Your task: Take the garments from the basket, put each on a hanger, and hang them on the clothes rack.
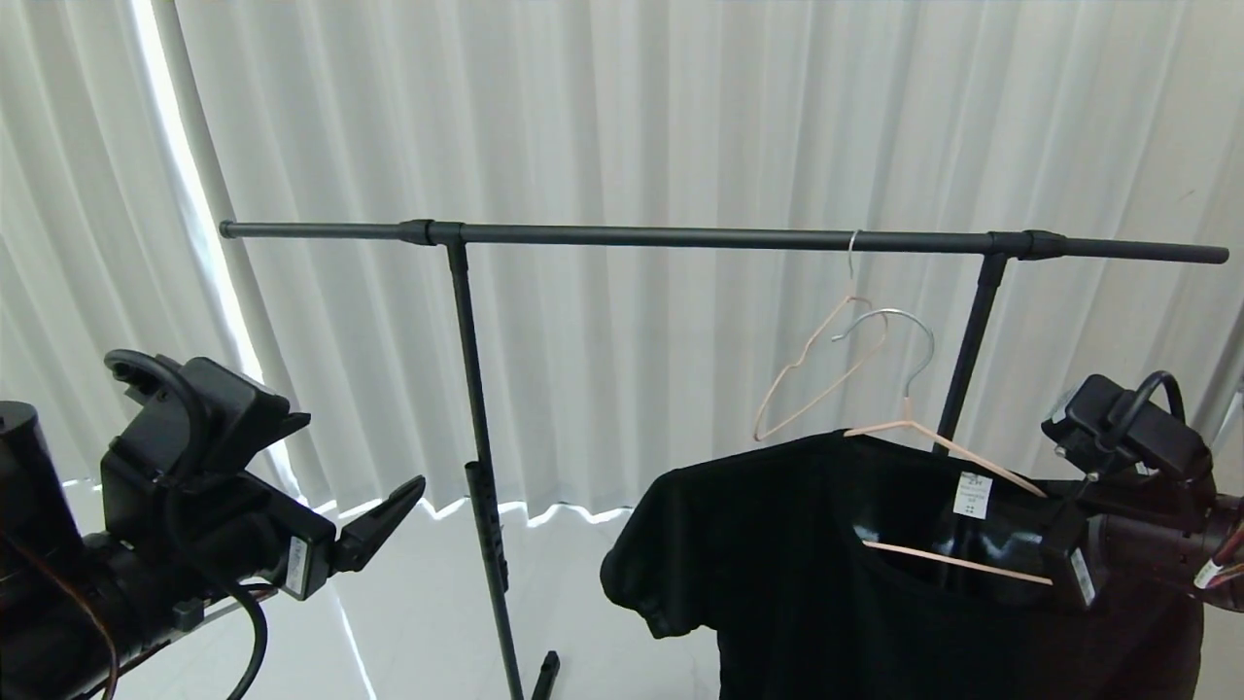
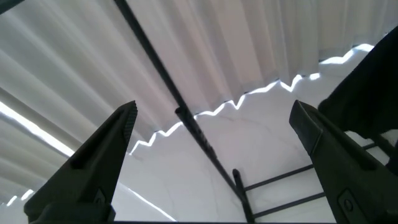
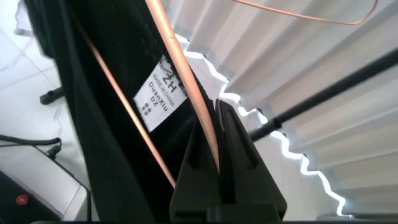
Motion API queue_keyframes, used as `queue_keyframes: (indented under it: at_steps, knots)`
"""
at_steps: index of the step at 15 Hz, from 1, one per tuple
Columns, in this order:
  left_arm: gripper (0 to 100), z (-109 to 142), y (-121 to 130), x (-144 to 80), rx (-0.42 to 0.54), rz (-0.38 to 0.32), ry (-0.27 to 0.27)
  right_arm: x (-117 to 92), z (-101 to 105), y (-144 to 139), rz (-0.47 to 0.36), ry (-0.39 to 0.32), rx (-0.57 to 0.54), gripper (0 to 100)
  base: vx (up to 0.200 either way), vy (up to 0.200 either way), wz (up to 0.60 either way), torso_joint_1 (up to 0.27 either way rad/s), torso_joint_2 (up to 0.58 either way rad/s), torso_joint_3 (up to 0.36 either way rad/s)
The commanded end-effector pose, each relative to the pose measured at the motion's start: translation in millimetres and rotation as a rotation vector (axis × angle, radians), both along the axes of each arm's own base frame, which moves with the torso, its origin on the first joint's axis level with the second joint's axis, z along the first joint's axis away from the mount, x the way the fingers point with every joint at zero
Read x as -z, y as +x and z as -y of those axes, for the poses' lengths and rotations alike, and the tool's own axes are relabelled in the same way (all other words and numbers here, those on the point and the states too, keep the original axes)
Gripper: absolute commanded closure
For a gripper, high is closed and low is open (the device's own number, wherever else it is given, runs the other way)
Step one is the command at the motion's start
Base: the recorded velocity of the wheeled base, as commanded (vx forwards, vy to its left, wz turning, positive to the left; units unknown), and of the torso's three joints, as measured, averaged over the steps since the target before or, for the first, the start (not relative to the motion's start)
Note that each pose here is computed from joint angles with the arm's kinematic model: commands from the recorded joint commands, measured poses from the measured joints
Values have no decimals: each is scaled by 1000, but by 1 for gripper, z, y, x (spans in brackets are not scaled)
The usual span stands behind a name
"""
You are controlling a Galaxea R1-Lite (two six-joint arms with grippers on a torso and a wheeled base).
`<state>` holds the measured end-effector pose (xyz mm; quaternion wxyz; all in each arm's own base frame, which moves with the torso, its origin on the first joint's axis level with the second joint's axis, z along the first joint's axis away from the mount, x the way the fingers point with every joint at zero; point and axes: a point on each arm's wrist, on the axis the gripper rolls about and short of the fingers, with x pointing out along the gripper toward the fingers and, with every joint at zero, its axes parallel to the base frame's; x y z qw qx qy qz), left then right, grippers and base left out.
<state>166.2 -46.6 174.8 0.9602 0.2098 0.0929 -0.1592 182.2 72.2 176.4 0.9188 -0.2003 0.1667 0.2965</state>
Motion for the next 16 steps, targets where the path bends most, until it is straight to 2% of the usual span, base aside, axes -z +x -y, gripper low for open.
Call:
queue_keyframes:
  at_steps: [1,8,11,14,16]
  knots:
    - [0,0,1,-1,1,2,0,1,0,0,-2,-1,-1,100,0,200,0,7,2,-2]
    - [0,1,2,0,2,-3,-1,2,0,0,-7,-3,0,100,0,200,0,1,3,4]
    - [0,1,3,1,2,-8,-1,2,0,0,-6,-9,11,100,0,0,0,0,0,0]
    - [0,1,3,1,2,-9,1,5,2,0,-37,-48,86,100,0,0,0,0,0,0]
    - [0,1,3,1,4,-9,4,7,4,2,-80,-32,216,100,0,0,0,0,0,0]
